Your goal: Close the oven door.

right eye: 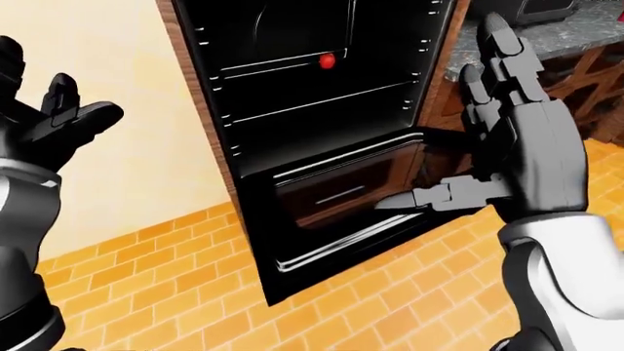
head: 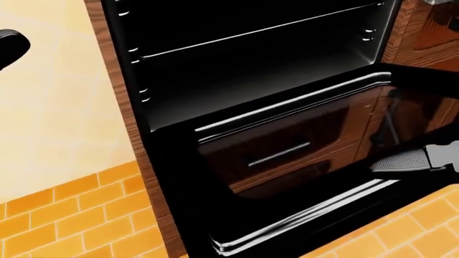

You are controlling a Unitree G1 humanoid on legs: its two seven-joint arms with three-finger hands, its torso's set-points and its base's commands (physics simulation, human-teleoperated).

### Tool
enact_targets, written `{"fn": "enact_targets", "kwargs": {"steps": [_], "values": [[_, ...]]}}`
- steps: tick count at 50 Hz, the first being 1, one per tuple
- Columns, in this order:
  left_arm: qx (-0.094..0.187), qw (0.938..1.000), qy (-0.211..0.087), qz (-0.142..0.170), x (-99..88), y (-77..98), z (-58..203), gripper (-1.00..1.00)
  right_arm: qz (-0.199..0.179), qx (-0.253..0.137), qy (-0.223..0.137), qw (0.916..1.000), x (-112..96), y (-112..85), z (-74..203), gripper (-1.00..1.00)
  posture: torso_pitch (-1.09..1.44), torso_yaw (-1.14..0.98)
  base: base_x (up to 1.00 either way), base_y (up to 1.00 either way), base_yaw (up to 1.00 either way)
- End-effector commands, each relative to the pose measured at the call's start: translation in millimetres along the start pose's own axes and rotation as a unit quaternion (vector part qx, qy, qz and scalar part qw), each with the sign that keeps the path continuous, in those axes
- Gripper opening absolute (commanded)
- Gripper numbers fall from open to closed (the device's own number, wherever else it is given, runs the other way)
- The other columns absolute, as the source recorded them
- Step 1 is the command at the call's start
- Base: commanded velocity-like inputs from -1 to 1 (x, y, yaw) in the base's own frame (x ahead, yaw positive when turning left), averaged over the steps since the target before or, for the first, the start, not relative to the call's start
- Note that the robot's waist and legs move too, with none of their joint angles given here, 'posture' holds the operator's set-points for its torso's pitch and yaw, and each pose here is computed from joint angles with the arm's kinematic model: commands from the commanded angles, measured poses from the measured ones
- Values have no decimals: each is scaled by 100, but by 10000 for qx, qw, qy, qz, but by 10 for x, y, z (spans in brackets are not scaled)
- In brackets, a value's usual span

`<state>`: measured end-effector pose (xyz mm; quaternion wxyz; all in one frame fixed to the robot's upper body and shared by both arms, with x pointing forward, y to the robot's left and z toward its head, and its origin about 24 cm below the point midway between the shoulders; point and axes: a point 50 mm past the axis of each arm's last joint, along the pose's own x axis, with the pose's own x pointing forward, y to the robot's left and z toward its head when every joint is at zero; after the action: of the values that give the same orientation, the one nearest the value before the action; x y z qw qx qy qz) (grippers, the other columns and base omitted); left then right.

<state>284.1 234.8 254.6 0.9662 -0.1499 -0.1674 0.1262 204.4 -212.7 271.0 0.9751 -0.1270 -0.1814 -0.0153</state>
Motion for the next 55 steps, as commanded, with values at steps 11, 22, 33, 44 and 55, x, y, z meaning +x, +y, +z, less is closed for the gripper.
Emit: {"fn": "enact_targets", "kwargs": {"steps": [11,22,33,44,55], "values": [[-67,9988,-424,-248,-11,-94,170,100,-207,-125,-353,9991,-11,-53,108,100,0,0,0,0,-12],[-69,9987,-429,-247,-10,-93,176,100,-199,-127,-363,9991,-12,-47,120,100,0,0,0,0,-12],[-83,9987,-435,-253,-10,-107,193,100,-213,-146,-364,9990,-8,-51,119,100,0,0,0,0,-11],[-88,9987,-441,-253,-13,-105,200,100,-200,-131,-374,9990,-6,-47,125,100,0,0,0,0,-7],[-81,9987,-441,-250,-10,-98,194,100,-189,-122,-371,9991,-6,-44,125,100,0,0,0,0,-8]]}}
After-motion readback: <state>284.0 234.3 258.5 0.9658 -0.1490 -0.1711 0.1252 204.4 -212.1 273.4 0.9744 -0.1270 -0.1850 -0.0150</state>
